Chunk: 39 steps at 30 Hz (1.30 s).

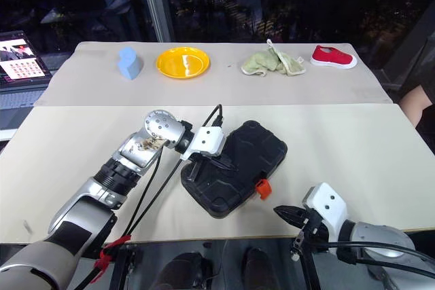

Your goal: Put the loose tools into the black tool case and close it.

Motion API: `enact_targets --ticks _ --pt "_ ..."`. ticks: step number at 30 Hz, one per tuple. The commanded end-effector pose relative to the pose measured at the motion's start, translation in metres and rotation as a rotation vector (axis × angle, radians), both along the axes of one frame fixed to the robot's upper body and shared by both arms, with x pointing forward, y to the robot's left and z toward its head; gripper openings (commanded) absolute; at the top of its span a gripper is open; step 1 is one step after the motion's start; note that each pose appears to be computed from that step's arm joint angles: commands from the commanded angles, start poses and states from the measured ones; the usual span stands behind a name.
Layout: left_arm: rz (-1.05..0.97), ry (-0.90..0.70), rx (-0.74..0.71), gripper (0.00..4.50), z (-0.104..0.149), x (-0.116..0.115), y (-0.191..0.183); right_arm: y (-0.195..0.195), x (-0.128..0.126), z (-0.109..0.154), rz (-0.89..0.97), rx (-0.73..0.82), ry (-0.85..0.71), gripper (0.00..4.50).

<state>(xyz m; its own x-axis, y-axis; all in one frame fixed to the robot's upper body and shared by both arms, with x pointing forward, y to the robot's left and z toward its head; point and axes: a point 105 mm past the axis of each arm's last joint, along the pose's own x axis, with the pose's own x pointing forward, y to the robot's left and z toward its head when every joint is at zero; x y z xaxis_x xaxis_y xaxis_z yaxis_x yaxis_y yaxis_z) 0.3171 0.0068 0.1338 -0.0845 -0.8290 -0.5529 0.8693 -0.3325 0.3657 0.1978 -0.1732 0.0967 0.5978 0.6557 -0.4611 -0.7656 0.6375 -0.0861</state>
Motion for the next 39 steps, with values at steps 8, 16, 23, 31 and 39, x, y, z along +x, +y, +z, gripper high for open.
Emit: enact_targets --ticks 8,16,23,31,39 --pt "0.062 0.037 0.087 0.01 -0.029 0.007 0.011 0.001 0.042 -0.023 -0.113 0.003 -0.089 0.0" --pt "0.072 0.049 0.089 0.01 -0.029 0.006 0.016 0.011 0.052 0.006 -0.151 0.156 -0.226 0.0" --pt "0.087 0.046 0.069 0.01 -0.026 0.008 0.013 0.019 0.039 0.02 -0.066 0.156 -0.201 0.0" --pt "0.098 0.044 0.061 0.01 -0.025 0.011 0.012 0.007 0.031 0.014 -0.067 0.056 -0.147 0.0" --pt "0.102 0.043 0.046 0.01 -0.023 0.012 0.007 0.001 0.028 0.012 -0.077 0.032 -0.125 0.0"
